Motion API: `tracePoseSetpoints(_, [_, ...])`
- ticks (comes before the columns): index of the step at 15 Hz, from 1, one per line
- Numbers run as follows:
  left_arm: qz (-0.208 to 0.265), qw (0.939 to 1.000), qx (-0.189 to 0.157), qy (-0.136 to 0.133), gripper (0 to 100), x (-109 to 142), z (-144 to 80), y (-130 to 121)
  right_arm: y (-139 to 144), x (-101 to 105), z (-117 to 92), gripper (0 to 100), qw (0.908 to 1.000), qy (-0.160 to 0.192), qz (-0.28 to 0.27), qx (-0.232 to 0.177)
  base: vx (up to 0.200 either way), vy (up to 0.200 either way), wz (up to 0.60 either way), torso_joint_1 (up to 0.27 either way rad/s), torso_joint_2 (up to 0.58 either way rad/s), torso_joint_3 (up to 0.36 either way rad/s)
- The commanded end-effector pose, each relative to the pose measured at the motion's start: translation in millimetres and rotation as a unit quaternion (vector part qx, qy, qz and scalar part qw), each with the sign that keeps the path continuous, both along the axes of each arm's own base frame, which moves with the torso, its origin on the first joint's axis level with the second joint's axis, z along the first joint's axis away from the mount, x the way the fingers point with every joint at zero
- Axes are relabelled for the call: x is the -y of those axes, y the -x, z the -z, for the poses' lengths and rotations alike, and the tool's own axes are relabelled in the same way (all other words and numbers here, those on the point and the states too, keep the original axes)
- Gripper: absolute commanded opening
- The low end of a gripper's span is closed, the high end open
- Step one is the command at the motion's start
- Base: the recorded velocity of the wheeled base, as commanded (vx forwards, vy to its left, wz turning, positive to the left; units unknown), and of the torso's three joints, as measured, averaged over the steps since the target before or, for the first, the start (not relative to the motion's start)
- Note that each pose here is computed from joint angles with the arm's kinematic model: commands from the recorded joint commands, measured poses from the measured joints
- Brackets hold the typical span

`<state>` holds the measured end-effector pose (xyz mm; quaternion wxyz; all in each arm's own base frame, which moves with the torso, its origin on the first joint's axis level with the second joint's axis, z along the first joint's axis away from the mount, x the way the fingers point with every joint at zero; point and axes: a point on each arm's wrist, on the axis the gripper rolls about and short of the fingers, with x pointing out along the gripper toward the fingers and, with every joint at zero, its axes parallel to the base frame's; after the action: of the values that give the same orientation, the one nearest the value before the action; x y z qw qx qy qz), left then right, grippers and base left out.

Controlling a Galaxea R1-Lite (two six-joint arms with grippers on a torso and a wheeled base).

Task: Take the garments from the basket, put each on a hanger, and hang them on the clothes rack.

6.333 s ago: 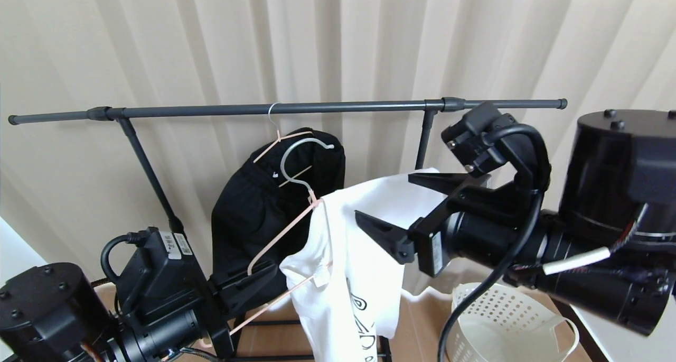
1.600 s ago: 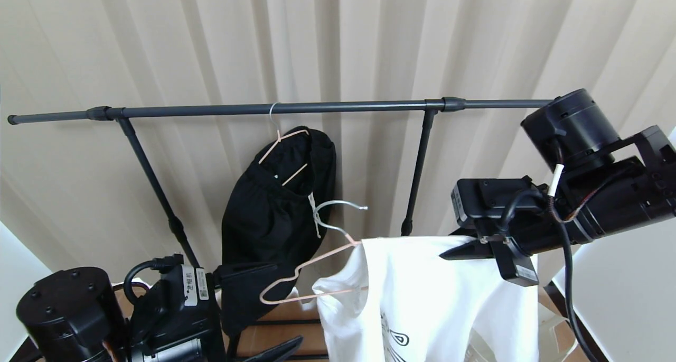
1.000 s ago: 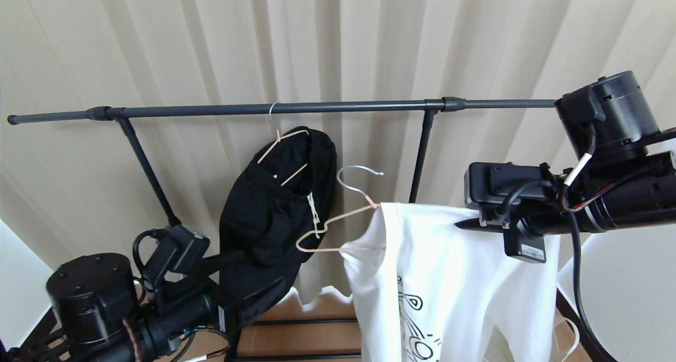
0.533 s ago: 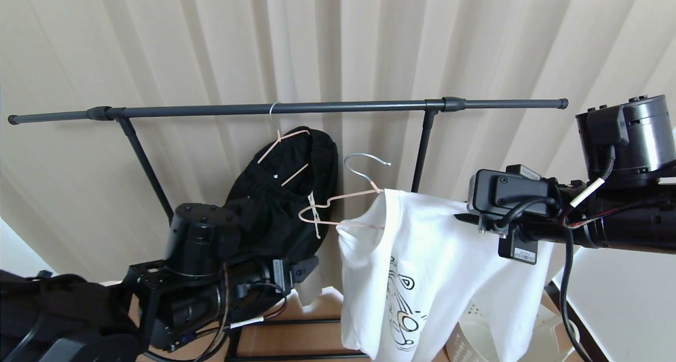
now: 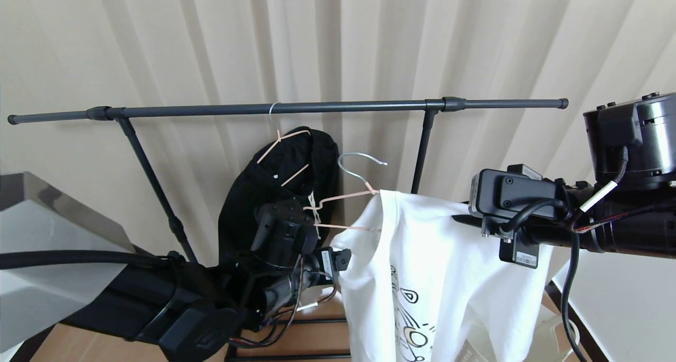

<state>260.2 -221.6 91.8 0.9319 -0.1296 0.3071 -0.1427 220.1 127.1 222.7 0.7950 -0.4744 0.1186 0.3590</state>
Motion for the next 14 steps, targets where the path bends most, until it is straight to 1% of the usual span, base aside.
tracePoseSetpoints(1, [-0.021,0.9997,-0.005,-0.01,100,8,14,-9,3,2,-4,0,1.0,-0.003,0.0,0.006,0.0,0.0,0.0,0.0,0.0,0.0])
tracePoseSetpoints(4, [-0.037,0.9993,-0.001,-0.002,100,11,13,-14,7,4,-5,0,0.9999,-0.006,-0.002,0.009,0.0,0.0,0.0,0.0,0.0,0.0])
tracePoseSetpoints(5, [-0.047,0.9989,0.009,0.001,100,13,10,-19,10,2,-6,0,0.9999,-0.006,-0.008,0.009,0.0,0.0,0.0,0.0,0.0,0.0])
tracePoseSetpoints(9, [-0.077,0.9966,0.027,-0.012,100,19,15,-29,13,0,-8,0,0.9998,-0.008,-0.015,0.013,0.0,0.0,0.0,0.0,0.0,0.0])
tracePoseSetpoints(11, [-0.081,0.996,0.033,-0.017,100,21,21,-33,13,0,-8,0,0.9998,-0.009,-0.014,0.013,0.0,0.0,0.0,0.0,0.0,0.0])
tracePoseSetpoints(13, [-0.078,0.996,0.036,-0.027,100,20,25,-32,13,0,-8,0,0.9998,-0.009,-0.013,0.014,0.0,0.0,0.0,0.0,0.0,0.0])
tracePoseSetpoints(14, [-0.082,0.995,0.04,-0.041,100,20,32,-33,15,2,-11,0,0.9997,-0.014,-0.012,0.018,0.0,0.0,0.0,0.0,0.0,0.0])
